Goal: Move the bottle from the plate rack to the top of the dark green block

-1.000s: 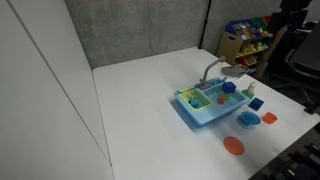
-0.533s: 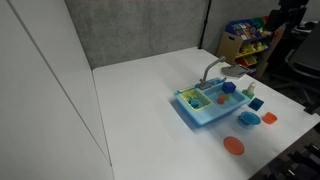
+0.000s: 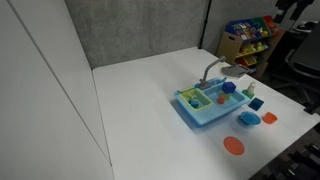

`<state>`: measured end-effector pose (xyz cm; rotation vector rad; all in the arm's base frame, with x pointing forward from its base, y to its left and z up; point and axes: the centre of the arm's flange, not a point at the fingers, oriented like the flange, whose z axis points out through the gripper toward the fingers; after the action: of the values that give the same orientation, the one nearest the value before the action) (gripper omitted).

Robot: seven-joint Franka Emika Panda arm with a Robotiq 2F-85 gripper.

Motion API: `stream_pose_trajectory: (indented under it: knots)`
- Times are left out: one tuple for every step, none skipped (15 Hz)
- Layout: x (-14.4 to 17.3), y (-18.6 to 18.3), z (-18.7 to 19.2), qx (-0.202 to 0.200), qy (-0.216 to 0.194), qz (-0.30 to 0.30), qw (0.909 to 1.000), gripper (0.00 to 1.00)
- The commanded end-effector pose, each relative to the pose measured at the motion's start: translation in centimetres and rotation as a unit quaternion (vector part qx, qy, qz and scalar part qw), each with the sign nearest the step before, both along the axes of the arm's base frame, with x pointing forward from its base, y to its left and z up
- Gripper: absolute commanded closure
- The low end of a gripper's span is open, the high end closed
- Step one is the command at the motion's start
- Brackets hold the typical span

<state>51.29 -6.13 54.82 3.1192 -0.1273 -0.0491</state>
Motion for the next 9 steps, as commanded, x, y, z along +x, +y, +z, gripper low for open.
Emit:
stream_pose_trajectory:
  knots:
    - [-2.9, 0.7, 3.3, 0.011, -0.003, 0.011, 0.9999, 0.00]
    - [-3.4, 0.9, 4.3, 0.014, -0.002, 0.011, 0.9998, 0.00]
    - [-3.8, 1.0, 5.2, 0.015, -0.002, 0.008, 0.9998, 0.00]
    - [-4.1, 1.2, 5.8, 0.018, 0.001, 0.005, 0.9998, 0.00]
    - [-4.5, 1.3, 6.2, 0.019, 0.002, 0.005, 0.9998, 0.00]
    - [-4.8, 1.3, 6.5, 0.019, 0.003, 0.005, 0.9998, 0.00]
    - [-5.0, 1.3, 6.4, 0.022, 0.006, 0.008, 0.9997, 0.00]
    - [-4.6, 1.1, 5.6, 0.013, 0.002, 0.004, 0.9999, 0.00]
    - [-4.7, 1.1, 5.7, 0.013, 0.001, 0.004, 0.9999, 0.00]
